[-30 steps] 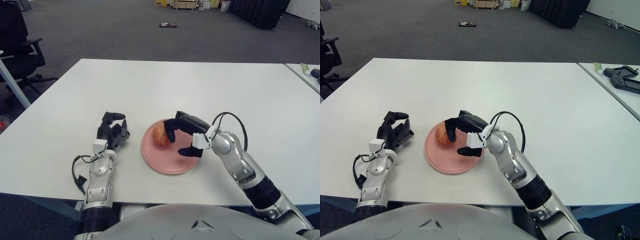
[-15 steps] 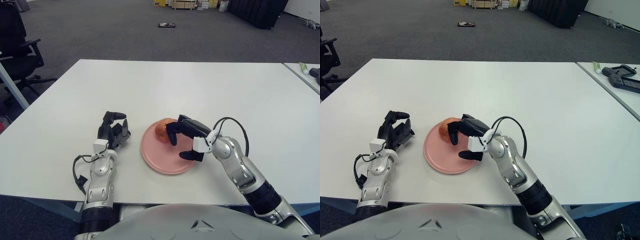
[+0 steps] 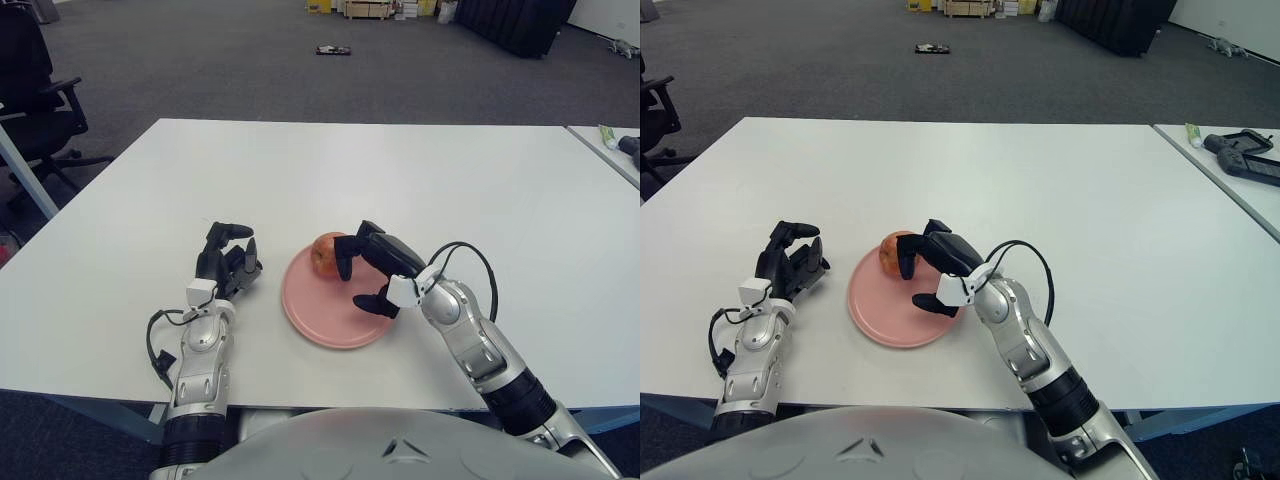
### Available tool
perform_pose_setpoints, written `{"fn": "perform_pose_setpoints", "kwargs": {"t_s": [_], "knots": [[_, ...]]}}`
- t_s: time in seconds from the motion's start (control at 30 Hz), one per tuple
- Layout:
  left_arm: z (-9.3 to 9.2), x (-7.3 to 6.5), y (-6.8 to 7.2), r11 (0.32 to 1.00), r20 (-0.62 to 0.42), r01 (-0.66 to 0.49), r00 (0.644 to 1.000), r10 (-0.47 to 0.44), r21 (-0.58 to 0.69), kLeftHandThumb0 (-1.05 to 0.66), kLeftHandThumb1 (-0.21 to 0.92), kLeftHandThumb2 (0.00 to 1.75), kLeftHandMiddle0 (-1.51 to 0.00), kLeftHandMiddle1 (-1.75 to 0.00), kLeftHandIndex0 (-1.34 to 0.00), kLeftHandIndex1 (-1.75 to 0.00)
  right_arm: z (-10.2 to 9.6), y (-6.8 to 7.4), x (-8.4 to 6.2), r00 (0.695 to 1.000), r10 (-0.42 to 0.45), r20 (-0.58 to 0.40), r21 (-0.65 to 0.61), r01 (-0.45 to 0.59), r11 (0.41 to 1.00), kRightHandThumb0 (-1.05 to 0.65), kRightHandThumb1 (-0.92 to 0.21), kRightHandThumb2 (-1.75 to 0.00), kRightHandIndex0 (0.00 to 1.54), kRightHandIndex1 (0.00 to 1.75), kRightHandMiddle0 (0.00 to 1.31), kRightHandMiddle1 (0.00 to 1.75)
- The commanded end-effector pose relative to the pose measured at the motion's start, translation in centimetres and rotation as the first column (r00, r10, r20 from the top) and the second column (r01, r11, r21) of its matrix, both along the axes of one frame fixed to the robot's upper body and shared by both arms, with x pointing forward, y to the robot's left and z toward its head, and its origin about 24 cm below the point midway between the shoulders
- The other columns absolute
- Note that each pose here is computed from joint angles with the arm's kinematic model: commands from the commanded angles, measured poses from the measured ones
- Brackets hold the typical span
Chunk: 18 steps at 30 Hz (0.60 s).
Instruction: Put the apple into the plate.
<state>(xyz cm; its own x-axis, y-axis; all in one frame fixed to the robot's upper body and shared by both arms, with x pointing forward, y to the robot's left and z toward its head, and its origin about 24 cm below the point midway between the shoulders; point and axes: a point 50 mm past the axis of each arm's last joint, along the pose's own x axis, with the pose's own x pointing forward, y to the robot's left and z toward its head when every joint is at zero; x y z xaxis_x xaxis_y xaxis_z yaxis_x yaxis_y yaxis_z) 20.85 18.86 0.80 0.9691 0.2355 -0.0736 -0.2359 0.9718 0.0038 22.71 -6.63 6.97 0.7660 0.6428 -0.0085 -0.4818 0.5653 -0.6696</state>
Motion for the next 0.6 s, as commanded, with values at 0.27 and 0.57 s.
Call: {"fn": "perform_pose_setpoints", "kwargs": {"t_s": [0.27,0.57], "knots": [[-0.1,0.4,-0.1,1.000,0.002,-0.006,1.000,0.006,0.011,-0.38,0.71,0.83,-0.81,-1.75,-0.32,-1.75,0.3,-2.4,0.0,0.988,-0.152,0.039,0.149,0.145,0.978,-0.01,-0.07,-1.55,0.81,1.75,0.65,1.57],[-0.5,0.7,-0.1,0.999,-0.008,0.024,1.000,-0.024,0.036,-0.37,0.74,0.79,-0.81,-1.75,-0.30,-1.75,0.5,-3.7,-0.4,0.948,-0.300,0.102,0.262,0.266,0.928,-0.01,-0.21,-1.43,0.59,1.75,0.56,1.71]]}}
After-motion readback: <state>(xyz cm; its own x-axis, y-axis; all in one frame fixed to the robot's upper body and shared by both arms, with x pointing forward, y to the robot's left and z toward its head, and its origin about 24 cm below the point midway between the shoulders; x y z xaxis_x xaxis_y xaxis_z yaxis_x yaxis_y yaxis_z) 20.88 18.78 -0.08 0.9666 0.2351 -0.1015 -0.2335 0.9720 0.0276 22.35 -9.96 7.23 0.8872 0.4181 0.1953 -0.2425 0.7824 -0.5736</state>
